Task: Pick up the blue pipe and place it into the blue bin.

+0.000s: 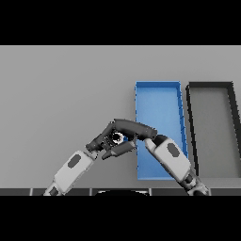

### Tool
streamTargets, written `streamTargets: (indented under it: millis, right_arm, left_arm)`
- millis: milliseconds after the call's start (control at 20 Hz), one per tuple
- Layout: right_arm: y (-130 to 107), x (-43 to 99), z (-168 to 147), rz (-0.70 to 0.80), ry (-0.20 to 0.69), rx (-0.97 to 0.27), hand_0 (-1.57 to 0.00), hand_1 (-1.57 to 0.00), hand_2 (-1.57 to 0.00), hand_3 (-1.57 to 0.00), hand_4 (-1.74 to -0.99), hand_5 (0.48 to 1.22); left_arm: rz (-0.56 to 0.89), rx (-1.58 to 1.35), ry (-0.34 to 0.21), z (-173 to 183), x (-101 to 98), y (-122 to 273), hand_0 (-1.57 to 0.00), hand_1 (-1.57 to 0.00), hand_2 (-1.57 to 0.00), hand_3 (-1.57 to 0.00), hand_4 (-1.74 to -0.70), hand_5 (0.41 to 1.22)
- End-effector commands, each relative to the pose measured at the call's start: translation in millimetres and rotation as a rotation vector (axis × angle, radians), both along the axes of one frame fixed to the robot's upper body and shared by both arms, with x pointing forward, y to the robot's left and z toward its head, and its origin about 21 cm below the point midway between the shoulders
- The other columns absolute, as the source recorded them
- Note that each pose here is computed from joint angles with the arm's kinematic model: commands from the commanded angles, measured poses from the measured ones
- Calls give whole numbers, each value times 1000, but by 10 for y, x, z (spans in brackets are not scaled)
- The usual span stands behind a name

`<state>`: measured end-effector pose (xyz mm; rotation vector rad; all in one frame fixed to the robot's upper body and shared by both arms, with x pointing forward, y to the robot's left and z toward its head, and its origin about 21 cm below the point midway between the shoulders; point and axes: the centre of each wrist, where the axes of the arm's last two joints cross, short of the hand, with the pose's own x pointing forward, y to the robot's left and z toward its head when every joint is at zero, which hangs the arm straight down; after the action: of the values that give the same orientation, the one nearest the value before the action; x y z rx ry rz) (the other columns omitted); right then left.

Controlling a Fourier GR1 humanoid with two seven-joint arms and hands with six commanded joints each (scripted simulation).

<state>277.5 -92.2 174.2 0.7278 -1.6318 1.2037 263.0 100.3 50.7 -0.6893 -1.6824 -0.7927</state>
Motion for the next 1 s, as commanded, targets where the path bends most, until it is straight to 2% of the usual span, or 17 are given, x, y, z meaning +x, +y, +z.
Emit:
streamTargets:
  millis: [0, 100, 200, 250, 300, 350, 450, 550, 600, 700, 850, 950]
  right_arm:
    - [-11, -11, 2, -3, -23, -4, -1424, -1427, -1427, -1376, -1456, 1010]
    - [7, -45, 24, 16, -69, 20, -1477, -1479, -1479, -1446, -1465, 1086]
    - [0, -31, -15, 4, -56, 17, -1511, -1512, -1512, -1491, -1471, 1135]
    - [14, -18, -7, 13, -29, 5, -1523, -1524, -1524, -1507, -1473, 1152]
    - [29, -31, 3, 21, -16, 10, -1533, -1533, -1533, -1520, -1474, 1166]
    - [33, -34, -6, 17, -12, 9, -1540, -1541, -1541, -1530, -1477, 1177]
    - [17, -55, -37, 21, -40, 17, -1551, -1552, -1552, -1545, -1480, 1193]
    - [23, -105, -29, 28, -44, 18, -1558, -1559, -1559, -1554, -1481, 1203]
    - [27, -90, -4, 16, -39, 15, -1561, -1561, -1561, -1558, -1482, 1206]
    - [2, -70, -23, 18, -28, 35, -1565, -1565, -1565, -1562, -1483, 1212]
    - [14, -76, -17, 20, -28, 40, -1568, -1568, -1568, -1567, -1484, 1216]
    - [13, -91, -19, 18, -22, 45, -1569, -1569, -1569, -1568, -1485, 1218]
  left_arm:
    - [2, 14, -4, 2, 12, 14, -1429, -1423, -1419, -588, -1719, 1214]
    - [-1, 24, -36, 47, 12, 27, -1480, -1454, -1474, -550, -1727, 1216]
    - [2, 47, -27, 12, 10, 34, -1513, -1423, -1509, -510, -1732, 1218]
    - [-6, 45, -39, 2, -8, 16, -1499, -1356, -1521, -505, -1734, 1219]
    - [-14, 48, -64, 14, 17, 7, -1426, -1220, -1350, -531, -1637, 1219]
    - [-24, 56, -79, -11, 29, 12, -1407, -1190, -1242, -518, -1544, 1219]
    - [-44, 96, -74, -6, 58, 51, -979, -802, -819, -332, -1343, 1220]
    - [-84, 128, -66, 1, 56, 75, -626, -513, -524, -212, -1179, 1213]
    - [-87, 136, -73, 4, 67, 80, -501, -410, -419, -170, -1110, 1184]
    - [-76, 173, -97, 17, 69, 104, -320, -262, -268, -108, -995, 1042]
    - [-28, 201, -87, -22, 107, 122, -163, -134, -137, -55, -880, 842]
    - [-20, 203, -92, -21, 102, 115, -104, -85, -87, -35, -836, 754]
